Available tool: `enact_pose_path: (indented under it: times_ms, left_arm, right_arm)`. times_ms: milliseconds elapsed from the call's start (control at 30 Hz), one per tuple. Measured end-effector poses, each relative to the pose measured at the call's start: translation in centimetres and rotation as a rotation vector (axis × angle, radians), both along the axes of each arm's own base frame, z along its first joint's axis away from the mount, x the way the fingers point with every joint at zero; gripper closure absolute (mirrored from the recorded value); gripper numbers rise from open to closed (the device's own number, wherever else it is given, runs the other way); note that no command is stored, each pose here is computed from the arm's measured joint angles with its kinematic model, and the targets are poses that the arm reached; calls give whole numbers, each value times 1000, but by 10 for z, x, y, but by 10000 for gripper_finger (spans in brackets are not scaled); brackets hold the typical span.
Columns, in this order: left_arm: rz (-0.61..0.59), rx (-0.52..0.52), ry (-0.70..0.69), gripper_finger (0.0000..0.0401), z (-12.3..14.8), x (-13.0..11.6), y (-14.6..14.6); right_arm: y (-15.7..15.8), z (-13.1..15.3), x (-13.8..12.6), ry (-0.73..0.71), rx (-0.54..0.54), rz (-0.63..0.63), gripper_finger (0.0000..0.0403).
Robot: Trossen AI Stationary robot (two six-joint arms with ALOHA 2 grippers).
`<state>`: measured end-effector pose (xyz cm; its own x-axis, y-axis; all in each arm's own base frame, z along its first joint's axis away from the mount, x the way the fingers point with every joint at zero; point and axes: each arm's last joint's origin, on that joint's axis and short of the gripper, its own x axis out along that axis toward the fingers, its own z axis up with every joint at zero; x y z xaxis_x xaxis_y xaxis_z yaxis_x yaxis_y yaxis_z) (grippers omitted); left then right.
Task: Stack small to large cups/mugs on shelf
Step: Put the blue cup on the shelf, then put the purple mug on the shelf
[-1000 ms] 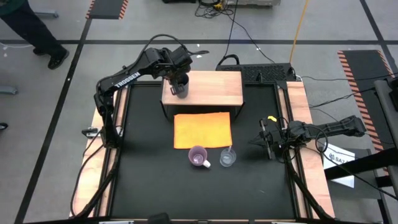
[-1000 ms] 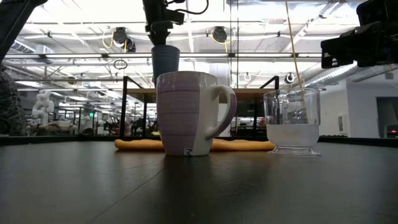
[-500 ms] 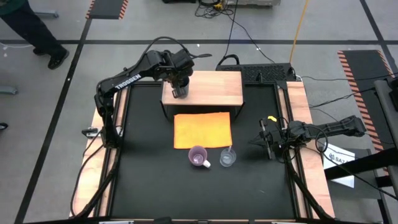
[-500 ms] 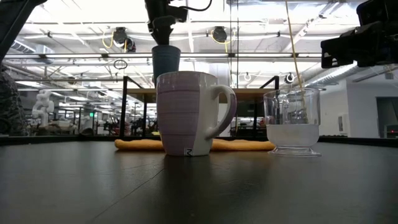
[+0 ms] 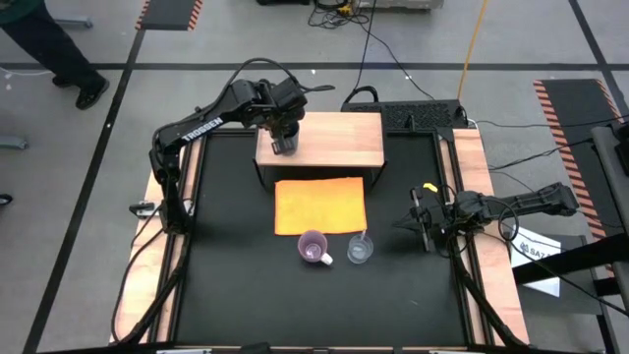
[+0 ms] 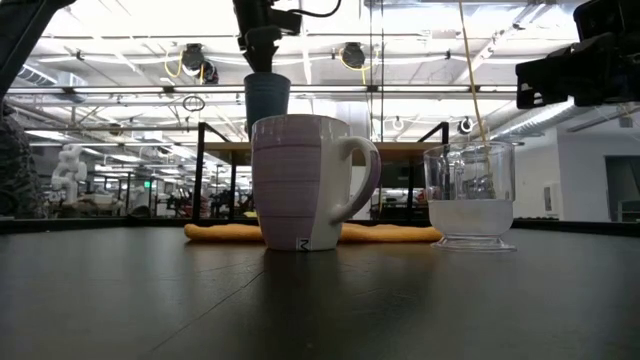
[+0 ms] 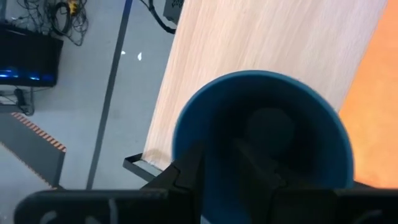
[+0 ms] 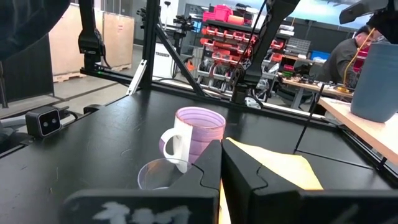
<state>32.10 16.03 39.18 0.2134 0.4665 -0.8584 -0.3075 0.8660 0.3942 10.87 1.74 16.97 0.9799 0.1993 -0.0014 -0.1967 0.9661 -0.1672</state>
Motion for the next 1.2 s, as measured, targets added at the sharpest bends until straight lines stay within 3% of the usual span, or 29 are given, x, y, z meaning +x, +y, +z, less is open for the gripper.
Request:
enact_pose_path:
  times_ms: [533,867,1033,1200]
  left_arm:
    - [1,1,25,315,3,-5,-2]
    - [-7,70,-90,315,33,-23,-15]
    - [-46,14,-169,315,45,-34,-23]
    - [-39,-7,-157,316,45,-37,-24]
  right_arm:
    - [0,1,0,-5,0,0,403]
    - [0,0,0,-5,0,0,403]
    - [0,0,0,-5,2,0,403]
    - [0,1,0,-5,3,0,403]
